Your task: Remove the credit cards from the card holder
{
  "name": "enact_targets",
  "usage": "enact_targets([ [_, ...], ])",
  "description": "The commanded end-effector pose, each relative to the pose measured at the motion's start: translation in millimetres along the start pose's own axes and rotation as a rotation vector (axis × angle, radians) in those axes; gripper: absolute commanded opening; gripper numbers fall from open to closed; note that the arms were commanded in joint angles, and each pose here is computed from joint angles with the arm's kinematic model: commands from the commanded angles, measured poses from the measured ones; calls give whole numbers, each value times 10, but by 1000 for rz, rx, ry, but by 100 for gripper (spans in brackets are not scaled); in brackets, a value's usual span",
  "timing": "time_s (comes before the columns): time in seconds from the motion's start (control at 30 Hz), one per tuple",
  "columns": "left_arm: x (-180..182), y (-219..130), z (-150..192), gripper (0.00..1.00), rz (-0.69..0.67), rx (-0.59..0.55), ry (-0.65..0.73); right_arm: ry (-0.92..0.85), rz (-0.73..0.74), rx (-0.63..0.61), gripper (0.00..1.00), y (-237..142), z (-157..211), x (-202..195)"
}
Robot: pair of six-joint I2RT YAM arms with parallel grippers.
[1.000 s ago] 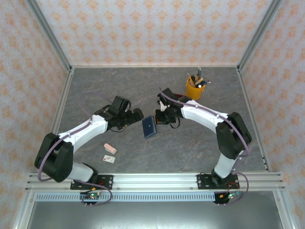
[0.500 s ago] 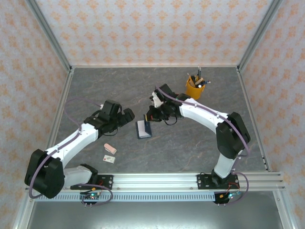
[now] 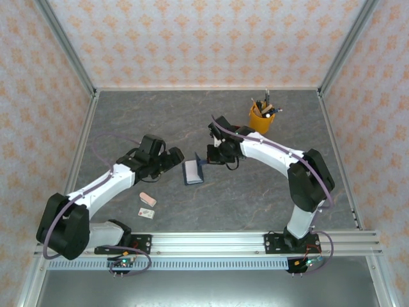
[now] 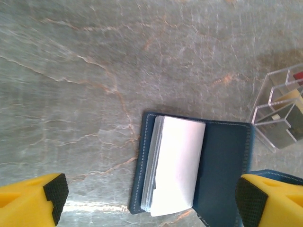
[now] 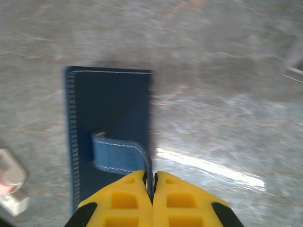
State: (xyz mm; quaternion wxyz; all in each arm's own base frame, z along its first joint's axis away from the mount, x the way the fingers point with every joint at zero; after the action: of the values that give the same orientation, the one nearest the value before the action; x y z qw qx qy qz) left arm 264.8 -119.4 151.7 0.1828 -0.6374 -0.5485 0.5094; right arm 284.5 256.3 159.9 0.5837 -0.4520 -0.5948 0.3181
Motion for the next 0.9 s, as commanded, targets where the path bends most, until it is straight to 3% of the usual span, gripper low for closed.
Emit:
enact_targets([
  [0.0, -107, 116, 2, 88, 112, 32, -11, 20, 165, -30, 0, -43, 66, -383],
  [0.3, -299, 382, 45, 60, 189, 129, 3, 60, 247, -13, 0, 63, 98, -700],
  [0.73, -379, 435, 43, 39, 137, 142, 49, 63, 248, -6, 0, 125, 66, -704],
  [0.87, -396, 482, 57, 38, 152, 164, 48, 67, 254, 5, 0, 156, 75, -719],
])
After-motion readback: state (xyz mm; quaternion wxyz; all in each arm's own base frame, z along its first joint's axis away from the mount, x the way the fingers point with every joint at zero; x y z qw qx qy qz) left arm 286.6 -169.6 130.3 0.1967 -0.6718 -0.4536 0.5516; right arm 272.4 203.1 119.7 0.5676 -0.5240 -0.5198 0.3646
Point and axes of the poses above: each hand's point on the last joint's axis, 136 mm out from that joint toward the fingers, its own y axis out along the fingers, its own x axis along the line the jaws close on, z = x × y, the point moved 7 cm from there along -y, back along the fingers, and after that the axes turned 15 degrees about y, right-handed, at the moved point
